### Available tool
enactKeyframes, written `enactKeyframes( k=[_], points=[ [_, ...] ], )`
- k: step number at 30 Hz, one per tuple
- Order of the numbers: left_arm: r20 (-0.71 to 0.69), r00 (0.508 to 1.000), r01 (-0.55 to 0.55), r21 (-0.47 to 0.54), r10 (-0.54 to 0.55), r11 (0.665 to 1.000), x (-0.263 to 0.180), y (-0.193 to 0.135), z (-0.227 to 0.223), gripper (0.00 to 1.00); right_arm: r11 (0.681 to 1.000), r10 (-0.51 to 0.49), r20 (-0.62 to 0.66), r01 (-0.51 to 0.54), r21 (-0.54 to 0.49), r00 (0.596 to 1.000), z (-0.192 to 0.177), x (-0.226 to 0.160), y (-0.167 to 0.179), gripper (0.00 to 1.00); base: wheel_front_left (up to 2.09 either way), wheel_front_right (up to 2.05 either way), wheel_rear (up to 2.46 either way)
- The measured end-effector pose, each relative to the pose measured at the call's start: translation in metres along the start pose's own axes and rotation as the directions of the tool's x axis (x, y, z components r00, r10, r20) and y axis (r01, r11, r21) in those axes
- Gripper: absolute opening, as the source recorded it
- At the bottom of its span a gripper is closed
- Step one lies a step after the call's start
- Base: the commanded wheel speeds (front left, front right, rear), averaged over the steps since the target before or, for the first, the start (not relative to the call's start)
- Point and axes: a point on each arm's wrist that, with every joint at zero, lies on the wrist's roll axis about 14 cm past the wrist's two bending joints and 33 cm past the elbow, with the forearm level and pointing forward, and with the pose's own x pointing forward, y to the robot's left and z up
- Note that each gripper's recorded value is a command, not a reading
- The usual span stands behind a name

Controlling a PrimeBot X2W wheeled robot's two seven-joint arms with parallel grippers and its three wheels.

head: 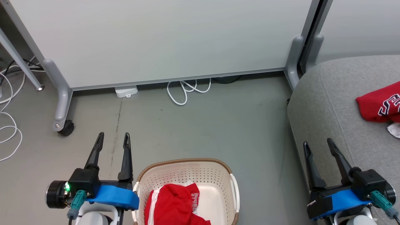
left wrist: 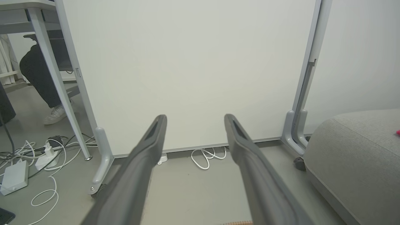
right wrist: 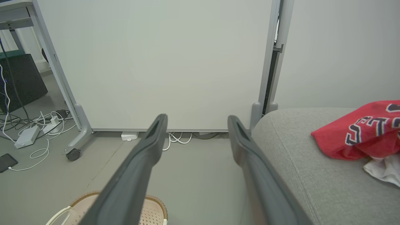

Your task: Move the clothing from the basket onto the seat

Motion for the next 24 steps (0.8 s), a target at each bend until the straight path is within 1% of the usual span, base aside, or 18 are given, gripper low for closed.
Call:
enactKeyframes(
  k=[2, 7, 13, 16, 18, 22, 24],
  points=[
    [-0.008, 1.000, 0.009, 0.004, -0.009, 1.000, 0.001, -0.002, -0.003, 1.00, 1.000, 0.000, -0.003, 0.000, -0.001, 1.000, -0.001, 0.000, 0.000, 1.00, 0.00, 0.00, 0.00],
    [-0.050, 0.996, 0.080, 0.019, -0.079, 0.997, 0.014, -0.020, -0.015, 1.00, 1.000, 0.005, -0.008, -0.005, -0.005, 1.000, -0.003, 0.005, 0.000, 1.00, 0.00, 0.00, 0.00],
    [-0.138, 0.972, 0.199, 0.067, -0.188, 0.978, 0.041, -0.042, -0.042, 1.00, 1.000, 0.003, 0.017, -0.003, -0.019, 1.000, 0.002, 0.025, -0.006, 1.00, 0.00, 0.00, 0.00],
    [-0.200, 0.947, 0.273, 0.090, -0.251, 0.958, 0.054, -0.056, -0.062, 1.00, 1.000, -0.002, 0.023, 0.003, -0.024, 1.000, 0.001, 0.035, -0.011, 1.00, 0.00, 0.00, 0.00],
    [-0.247, 0.922, 0.330, 0.096, -0.298, 0.939, 0.061, -0.067, -0.079, 1.00, 1.000, -0.005, 0.021, 0.006, -0.027, 1.000, -0.001, 0.043, -0.013, 1.00, 0.00, 0.00, 0.00],
    [-0.353, 0.856, 0.436, 0.098, -0.379, 0.894, 0.069, -0.085, -0.118, 1.00, 0.999, -0.012, 0.015, 0.013, -0.035, 1.000, -0.009, 0.057, -0.019, 1.00, 0.00, 0.00, 0.00],
    [-0.409, 0.811, 0.497, 0.107, -0.418, 0.861, 0.070, -0.093, -0.139, 1.00, 0.999, -0.020, 0.012, 0.020, -0.039, 1.000, -0.013, 0.063, -0.023, 1.00, 0.00, 0.00, 0.00]
  ],
)
